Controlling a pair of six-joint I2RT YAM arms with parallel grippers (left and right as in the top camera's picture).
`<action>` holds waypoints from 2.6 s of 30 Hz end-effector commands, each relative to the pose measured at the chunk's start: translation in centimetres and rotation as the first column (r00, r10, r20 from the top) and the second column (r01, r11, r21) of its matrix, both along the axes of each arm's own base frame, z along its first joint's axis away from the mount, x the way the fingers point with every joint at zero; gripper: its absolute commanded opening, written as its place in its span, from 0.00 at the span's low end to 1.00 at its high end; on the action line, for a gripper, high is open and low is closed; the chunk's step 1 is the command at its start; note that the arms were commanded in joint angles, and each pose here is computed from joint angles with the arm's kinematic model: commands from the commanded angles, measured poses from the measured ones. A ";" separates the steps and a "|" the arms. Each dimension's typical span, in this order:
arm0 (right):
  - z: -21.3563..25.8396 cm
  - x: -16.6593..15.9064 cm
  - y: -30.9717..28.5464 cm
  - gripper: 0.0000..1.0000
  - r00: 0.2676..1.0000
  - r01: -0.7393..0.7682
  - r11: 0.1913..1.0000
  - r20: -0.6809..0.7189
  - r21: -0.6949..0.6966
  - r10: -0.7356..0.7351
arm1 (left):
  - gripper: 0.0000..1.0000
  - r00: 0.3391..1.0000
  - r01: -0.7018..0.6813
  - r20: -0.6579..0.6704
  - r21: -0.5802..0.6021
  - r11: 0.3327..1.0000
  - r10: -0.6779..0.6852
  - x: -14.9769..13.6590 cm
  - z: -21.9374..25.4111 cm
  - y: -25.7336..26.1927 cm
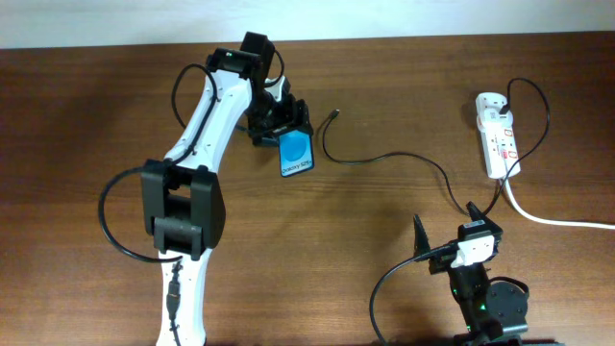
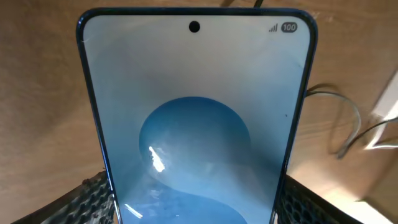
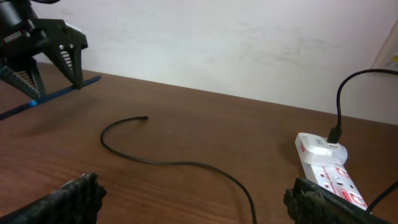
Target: Plug charger to phone and switch on socket
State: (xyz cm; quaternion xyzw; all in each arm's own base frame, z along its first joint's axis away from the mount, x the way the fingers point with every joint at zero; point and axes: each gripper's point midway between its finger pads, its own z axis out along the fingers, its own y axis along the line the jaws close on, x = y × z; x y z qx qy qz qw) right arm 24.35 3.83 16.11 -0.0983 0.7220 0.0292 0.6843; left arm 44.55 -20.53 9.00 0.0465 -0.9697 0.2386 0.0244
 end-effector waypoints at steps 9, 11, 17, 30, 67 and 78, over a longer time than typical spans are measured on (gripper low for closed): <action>1.0 -0.4 1.8 0.98 0.996 -0.088 0.962 -0.008 0.260 0.093 | 0.00 0.772 -0.517 -0.593 -0.377 0.768 0.229 -0.7 8.4 -1.5; 1.0 -0.8 2.3 0.98 0.990 -0.103 0.947 -0.057 0.304 0.126 | 0.00 0.759 -0.528 -0.627 -0.435 0.729 0.175 -0.8 9.9 -1.7; 4.1 1.0 2.5 0.98 0.932 -0.012 0.954 -0.343 0.298 0.119 | 0.00 0.720 -0.559 -0.694 -0.571 0.602 0.011 -0.9 14.1 -2.3; 2.6 8.0 8.8 1.00 0.593 -0.050 0.869 -0.686 0.492 0.422 | 0.00 0.607 -0.671 -0.626 -0.073 0.738 0.489 -0.3 5.0 1.0; -3.0 13.1 18.1 0.30 0.572 0.257 0.747 -0.720 0.613 0.394 | 0.00 0.633 -0.574 -0.523 0.177 0.799 0.571 -5.5 2.1 -6.0; -2.7 13.2 18.3 0.04 0.576 0.243 0.741 -0.708 0.626 0.409 | 0.06 0.633 -0.575 -0.523 0.177 0.799 0.571 -5.5 2.1 -5.9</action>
